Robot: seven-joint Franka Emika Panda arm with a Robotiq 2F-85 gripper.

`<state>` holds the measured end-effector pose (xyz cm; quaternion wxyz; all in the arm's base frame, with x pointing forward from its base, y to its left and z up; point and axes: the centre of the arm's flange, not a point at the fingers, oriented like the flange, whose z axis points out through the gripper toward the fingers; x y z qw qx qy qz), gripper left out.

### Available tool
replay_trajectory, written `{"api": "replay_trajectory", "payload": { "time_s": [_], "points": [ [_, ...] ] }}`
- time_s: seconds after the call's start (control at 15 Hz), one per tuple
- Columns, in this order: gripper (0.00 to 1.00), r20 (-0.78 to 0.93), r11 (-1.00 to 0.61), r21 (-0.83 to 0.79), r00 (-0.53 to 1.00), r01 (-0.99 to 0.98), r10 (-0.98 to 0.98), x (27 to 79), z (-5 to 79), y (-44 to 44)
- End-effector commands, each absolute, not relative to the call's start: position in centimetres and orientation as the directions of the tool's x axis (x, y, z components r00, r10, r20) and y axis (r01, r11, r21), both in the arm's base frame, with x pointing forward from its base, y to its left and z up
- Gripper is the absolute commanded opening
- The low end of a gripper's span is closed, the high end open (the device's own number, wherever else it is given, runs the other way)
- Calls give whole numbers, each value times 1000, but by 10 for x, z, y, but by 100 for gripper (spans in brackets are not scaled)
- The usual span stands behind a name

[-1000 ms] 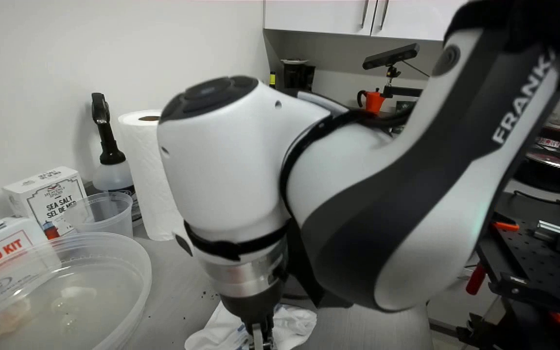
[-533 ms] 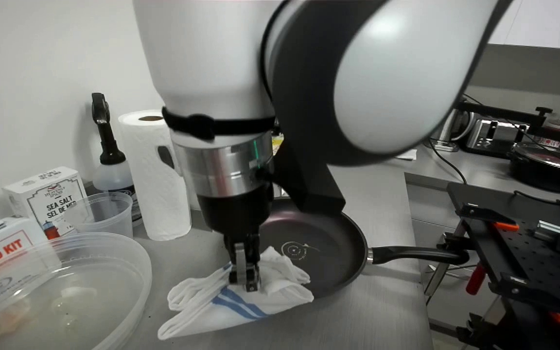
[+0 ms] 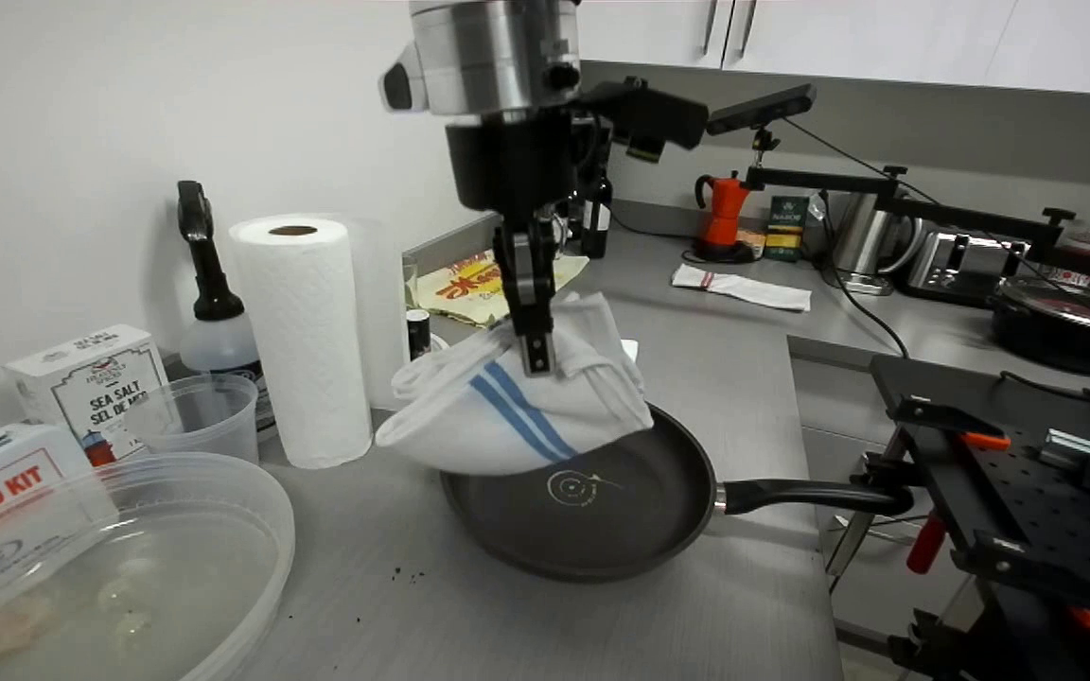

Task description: Use the left towel to clean the pan

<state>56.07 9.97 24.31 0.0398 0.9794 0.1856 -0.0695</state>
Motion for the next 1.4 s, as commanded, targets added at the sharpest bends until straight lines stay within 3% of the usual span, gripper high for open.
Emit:
{"api": "replay_trajectory", "payload": {
  "time_s": [0.0,0.87,1.33],
  "points": [
    [4,-161,-942,70,936,327,313,554,275,52],
    [4,-182,-984,98,975,151,131,626,260,10],
    [4,-295,-994,23,951,108,96,654,248,-19]
  ]
}}
